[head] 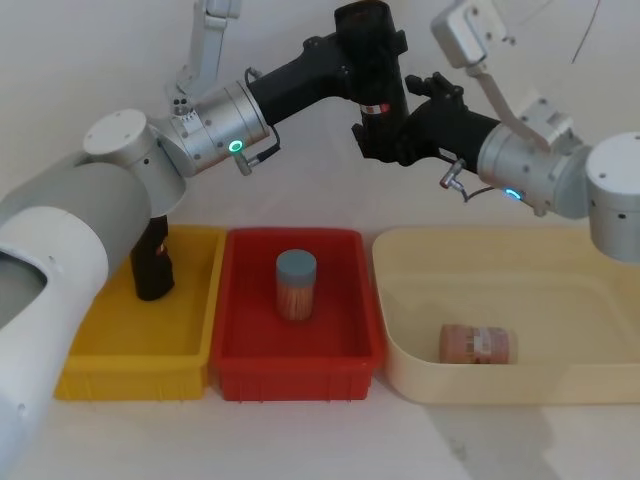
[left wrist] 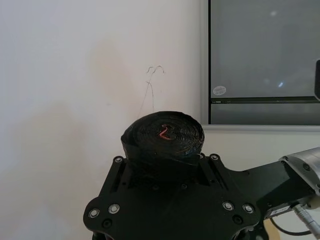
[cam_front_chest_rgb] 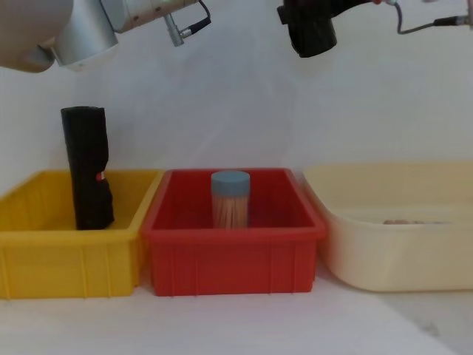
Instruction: Pick up the garbage bag with the one hand and transfer it to the other hand.
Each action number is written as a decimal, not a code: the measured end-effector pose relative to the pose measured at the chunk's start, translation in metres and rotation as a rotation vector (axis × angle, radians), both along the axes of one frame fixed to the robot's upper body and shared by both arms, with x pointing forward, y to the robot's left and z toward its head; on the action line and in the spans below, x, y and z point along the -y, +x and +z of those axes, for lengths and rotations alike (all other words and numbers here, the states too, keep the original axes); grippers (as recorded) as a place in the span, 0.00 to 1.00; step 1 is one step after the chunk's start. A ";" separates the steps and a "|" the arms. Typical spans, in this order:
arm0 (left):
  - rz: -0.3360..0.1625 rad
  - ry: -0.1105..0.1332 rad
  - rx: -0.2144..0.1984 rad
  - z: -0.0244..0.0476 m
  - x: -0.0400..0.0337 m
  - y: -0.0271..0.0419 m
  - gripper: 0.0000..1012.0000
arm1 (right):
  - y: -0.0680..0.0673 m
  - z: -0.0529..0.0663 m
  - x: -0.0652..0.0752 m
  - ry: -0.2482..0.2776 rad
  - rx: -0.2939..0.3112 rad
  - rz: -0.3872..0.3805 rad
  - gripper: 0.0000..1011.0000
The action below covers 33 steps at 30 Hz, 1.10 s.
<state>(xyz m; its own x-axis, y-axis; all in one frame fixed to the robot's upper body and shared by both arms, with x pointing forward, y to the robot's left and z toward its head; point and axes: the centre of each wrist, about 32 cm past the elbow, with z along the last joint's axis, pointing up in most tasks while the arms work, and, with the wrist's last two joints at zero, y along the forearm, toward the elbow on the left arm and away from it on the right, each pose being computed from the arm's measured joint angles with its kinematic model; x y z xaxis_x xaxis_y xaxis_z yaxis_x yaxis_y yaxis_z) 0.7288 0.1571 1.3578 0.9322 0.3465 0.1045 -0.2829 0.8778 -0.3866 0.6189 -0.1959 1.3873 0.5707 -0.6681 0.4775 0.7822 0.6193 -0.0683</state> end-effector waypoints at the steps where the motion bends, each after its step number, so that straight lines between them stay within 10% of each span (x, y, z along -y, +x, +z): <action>1: 0.000 0.000 0.000 0.0000 0.0000 0.0000 0.43 | 0.001 0.000 -0.001 -0.002 -0.001 -0.001 0.99; 11: 0.000 0.000 0.000 0.0000 0.0000 0.0000 0.43 | 0.009 0.002 -0.011 -0.024 -0.006 -0.015 0.99; 33: 0.000 0.000 0.000 0.0000 -0.0001 0.0000 0.43 | 0.014 0.004 -0.018 -0.039 -0.010 -0.025 0.56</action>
<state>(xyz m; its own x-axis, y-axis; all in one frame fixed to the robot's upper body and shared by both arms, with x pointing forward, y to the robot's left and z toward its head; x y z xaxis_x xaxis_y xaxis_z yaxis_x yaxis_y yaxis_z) 0.7288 0.1571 1.3578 0.9322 0.3467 0.1044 -0.2831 0.8777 -0.3867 0.6329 -0.1776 1.3910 0.5590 -0.6629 0.4980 0.7963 0.5966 -0.0997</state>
